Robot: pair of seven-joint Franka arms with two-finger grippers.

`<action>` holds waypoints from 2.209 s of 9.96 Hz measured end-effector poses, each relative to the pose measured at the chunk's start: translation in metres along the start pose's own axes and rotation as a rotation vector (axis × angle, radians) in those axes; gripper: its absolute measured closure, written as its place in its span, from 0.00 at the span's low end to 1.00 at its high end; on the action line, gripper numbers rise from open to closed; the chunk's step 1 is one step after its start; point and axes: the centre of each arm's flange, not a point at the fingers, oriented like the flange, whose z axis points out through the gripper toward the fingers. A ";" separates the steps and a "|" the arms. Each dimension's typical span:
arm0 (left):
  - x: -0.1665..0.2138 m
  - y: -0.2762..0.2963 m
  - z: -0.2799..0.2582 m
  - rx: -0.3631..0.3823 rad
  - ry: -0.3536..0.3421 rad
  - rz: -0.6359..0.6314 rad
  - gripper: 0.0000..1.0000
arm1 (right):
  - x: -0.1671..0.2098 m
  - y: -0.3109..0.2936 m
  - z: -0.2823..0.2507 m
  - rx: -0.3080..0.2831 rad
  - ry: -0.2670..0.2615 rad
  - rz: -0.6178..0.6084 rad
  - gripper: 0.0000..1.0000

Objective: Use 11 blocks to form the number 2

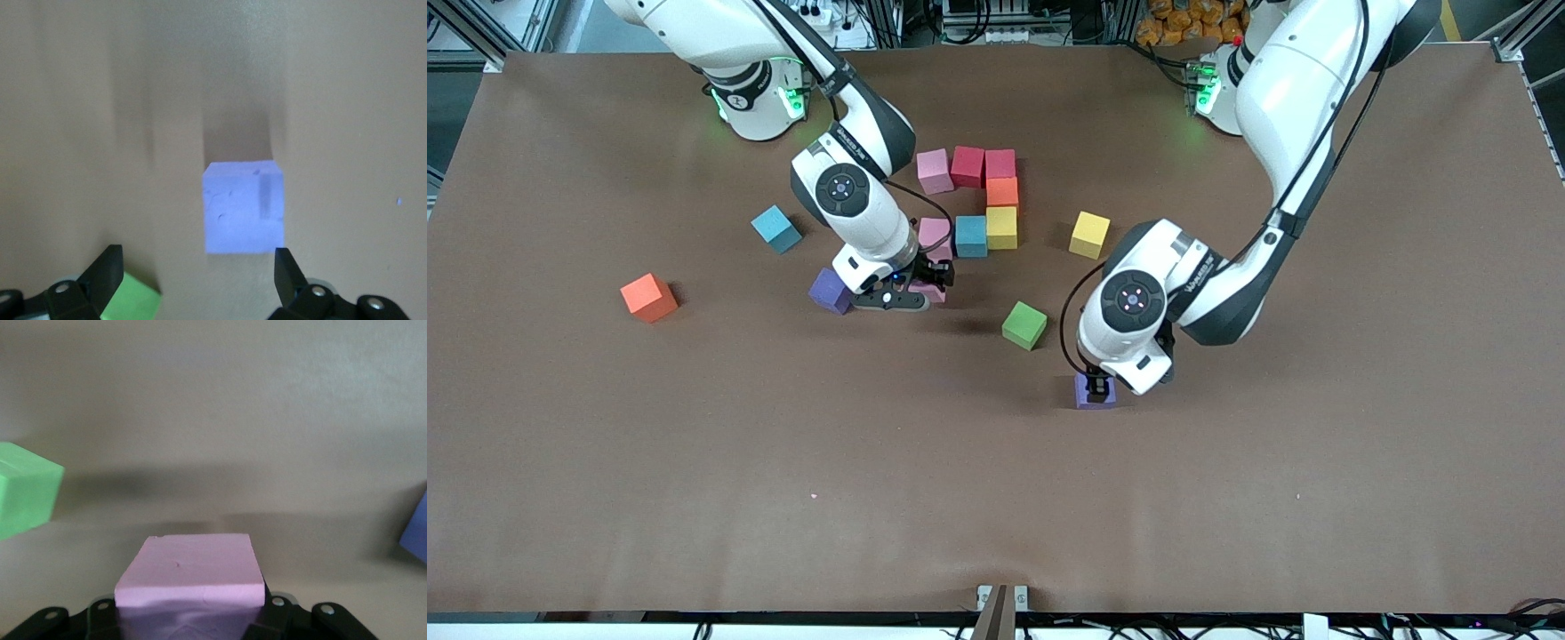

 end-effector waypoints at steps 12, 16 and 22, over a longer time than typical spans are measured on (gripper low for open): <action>0.012 0.016 0.065 -0.030 -0.023 -0.085 0.00 | -0.036 -0.011 0.037 -0.081 0.030 0.013 0.36; 0.011 0.015 0.072 -0.028 -0.019 -0.082 0.00 | -0.038 -0.012 0.045 -0.066 0.029 0.013 0.36; 0.006 0.012 0.072 -0.032 -0.015 -0.065 0.11 | -0.040 -0.009 0.061 -0.086 0.024 -0.015 0.36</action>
